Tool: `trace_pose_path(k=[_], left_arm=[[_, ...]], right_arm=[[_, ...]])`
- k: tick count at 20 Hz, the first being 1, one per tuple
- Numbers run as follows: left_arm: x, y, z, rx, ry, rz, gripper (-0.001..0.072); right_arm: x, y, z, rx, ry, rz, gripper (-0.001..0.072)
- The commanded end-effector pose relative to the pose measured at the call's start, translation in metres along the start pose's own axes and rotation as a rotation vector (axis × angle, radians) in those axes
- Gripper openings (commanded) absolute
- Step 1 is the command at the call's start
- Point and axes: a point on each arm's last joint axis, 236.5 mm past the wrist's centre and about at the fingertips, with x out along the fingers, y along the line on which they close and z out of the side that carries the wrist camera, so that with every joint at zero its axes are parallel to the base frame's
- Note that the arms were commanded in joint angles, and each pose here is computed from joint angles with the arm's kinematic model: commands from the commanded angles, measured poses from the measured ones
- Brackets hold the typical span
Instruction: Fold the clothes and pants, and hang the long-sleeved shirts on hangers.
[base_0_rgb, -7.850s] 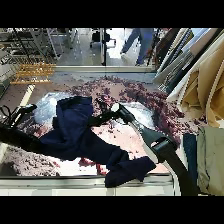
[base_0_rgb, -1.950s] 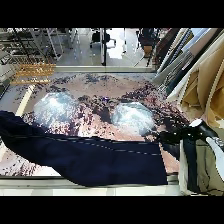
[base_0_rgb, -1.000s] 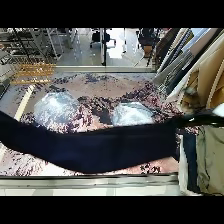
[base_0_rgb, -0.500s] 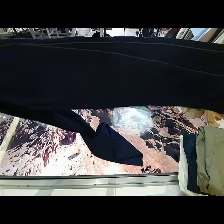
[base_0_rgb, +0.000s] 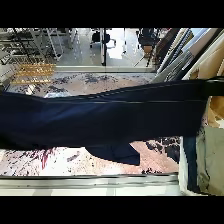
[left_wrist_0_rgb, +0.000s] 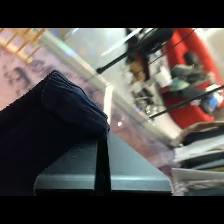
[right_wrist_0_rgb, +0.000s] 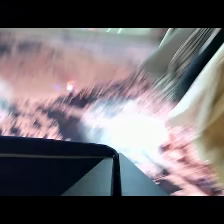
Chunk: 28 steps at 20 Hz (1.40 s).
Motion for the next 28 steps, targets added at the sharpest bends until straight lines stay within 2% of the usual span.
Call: trace_pose_path(k=[1,5,6,7,8,9,10,12,14,15,16,18,20,21,22,24,25,26,27,28], left_arm=[[0.113,0.072,-0.009,-0.011,-0.001,0.127,0.0008],[0.246,0.133,-0.029,-0.098,-0.149,0.181,0.0008],[0.264,0.144,-0.033,-0.099,-0.179,0.197,0.0021],[0.273,0.152,-0.035,-0.078,-0.189,0.208,0.0276],[0.276,0.157,-0.037,-0.055,-0.177,0.212,0.0647],[0.271,0.163,-0.041,-0.048,-0.143,0.219,0.0705],[0.261,0.171,-0.049,-0.028,-0.072,0.223,0.0706],[0.226,0.201,-0.075,-0.015,0.121,0.270,0.0704],[0.174,0.245,-0.115,-0.102,0.346,0.378,0.0692],[0.141,0.270,-0.134,-0.161,0.451,0.473,0.0675],[0.113,0.290,-0.150,-0.199,0.532,0.551,0.0673],[0.080,0.310,-0.169,-0.253,0.615,0.601,0.0673],[0.073,0.323,-0.179,-0.298,0.619,0.611,0.0673],[0.075,0.329,-0.185,-0.310,0.624,0.614,0.0673],[0.081,0.330,-0.193,-0.323,0.637,0.597,0.0673],[0.106,0.320,-0.207,-0.340,0.660,0.504,0.0673],[0.120,0.313,-0.212,-0.355,0.659,0.450,0.0673],[0.131,0.307,-0.215,-0.364,0.658,0.408,0.0674],[0.140,0.303,-0.217,-0.372,0.648,0.385,0.0673],[0.146,0.303,-0.219,-0.371,0.646,0.381,0.0673]], right_arm=[[0.137,-0.013,-0.049,0.150,0.123,0.047,0.0008],[0.276,-0.040,-0.073,0.405,0.067,-0.017,0.0010],[0.297,-0.037,-0.077,0.427,0.079,-0.001,0.0035],[0.310,-0.034,-0.080,0.449,0.097,0.020,0.0268],[0.315,-0.028,-0.084,0.461,0.138,0.049,0.0556],[0.311,-0.021,-0.092,0.446,0.203,0.071,0.0592],[0.304,-0.019,-0.102,0.410,0.267,0.081,0.0568],[0.282,-0.004,-0.133,0.331,0.433,0.141,0.0567],[0.251,0.020,-0.174,0.268,0.645,0.236,0.0559],[0.233,0.039,-0.194,0.234,0.748,0.303,0.0491],[0.213,0.063,-0.214,0.196,0.847,0.384,0.0459],[0.172,0.111,-0.251,0.126,1.005,0.507,0.0454],[0.140,0.149,-0.287,0.047,1.108,0.545,0.0456],[0.127,0.163,-0.305,-0.003,1.156,0.551,0.0476],[0.114,0.173,-0.325,-0.068,1.208,0.546,0.0526],[0.099,0.182,-0.357,-0.209,1.289,0.516,0.0546],[0.095,0.188,-0.367,-0.265,1.303,0.510,0.0550],[0.094,0.196,-0.373,-0.309,1.301,0.512,0.0608],[0.093,0.205,-0.375,-0.344,1.292,0.521,0.0611],[0.092,0.215,-0.377,-0.377,1.282,0.532,0.0648]])
